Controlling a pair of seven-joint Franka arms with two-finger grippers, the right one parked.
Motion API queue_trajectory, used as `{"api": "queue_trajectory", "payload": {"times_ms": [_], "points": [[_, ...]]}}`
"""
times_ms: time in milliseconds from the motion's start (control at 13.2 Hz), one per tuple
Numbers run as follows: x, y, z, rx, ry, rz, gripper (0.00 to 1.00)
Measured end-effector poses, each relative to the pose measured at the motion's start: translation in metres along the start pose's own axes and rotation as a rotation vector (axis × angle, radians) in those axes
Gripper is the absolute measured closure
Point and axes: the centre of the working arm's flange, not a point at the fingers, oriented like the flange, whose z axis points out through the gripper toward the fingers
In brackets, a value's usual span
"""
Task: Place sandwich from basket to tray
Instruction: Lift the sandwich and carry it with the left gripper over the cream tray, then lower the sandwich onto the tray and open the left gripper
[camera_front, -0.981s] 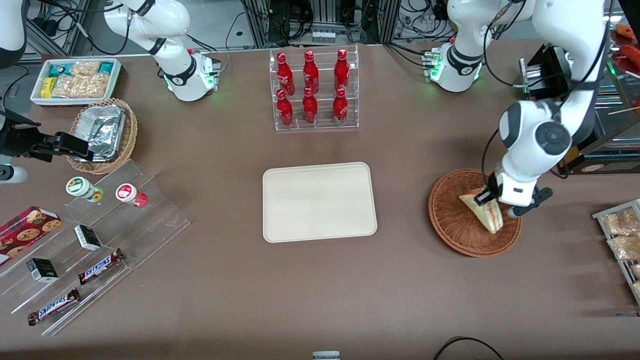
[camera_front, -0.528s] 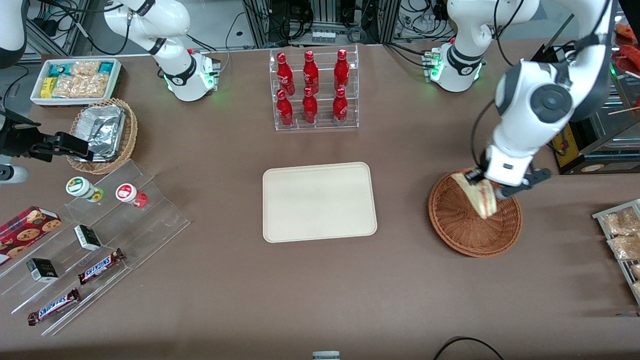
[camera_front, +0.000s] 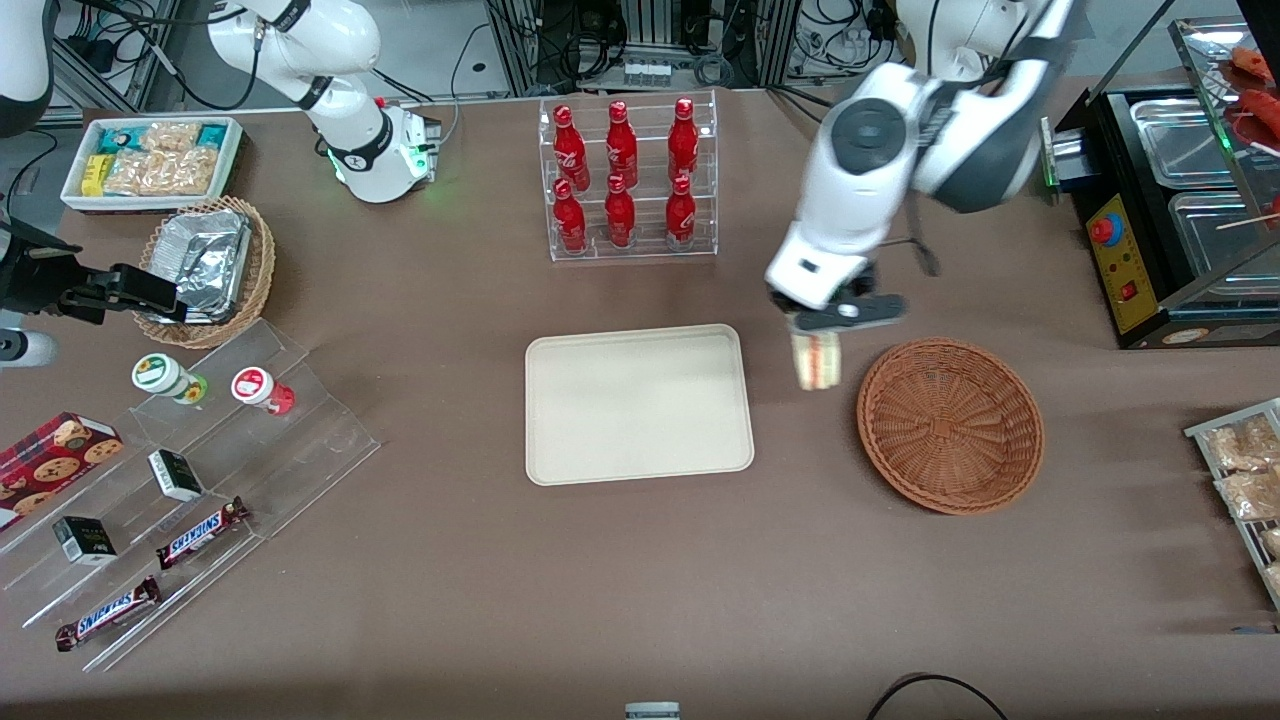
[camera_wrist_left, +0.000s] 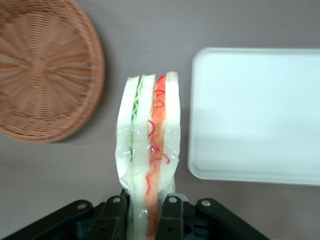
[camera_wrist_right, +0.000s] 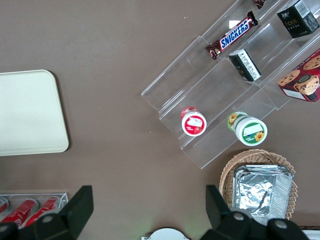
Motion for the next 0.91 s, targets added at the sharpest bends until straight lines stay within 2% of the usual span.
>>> {"api": "queue_trajectory", "payload": {"times_ms": [302, 604, 906], "points": [[-0.007, 0.092, 0.028, -0.008, -0.016, 0.009, 0.82], [-0.007, 0.169, 0.095, 0.001, -0.049, 0.01, 0.82], [-0.009, 0.207, 0.143, -0.051, -0.026, 0.017, 0.82]]}}
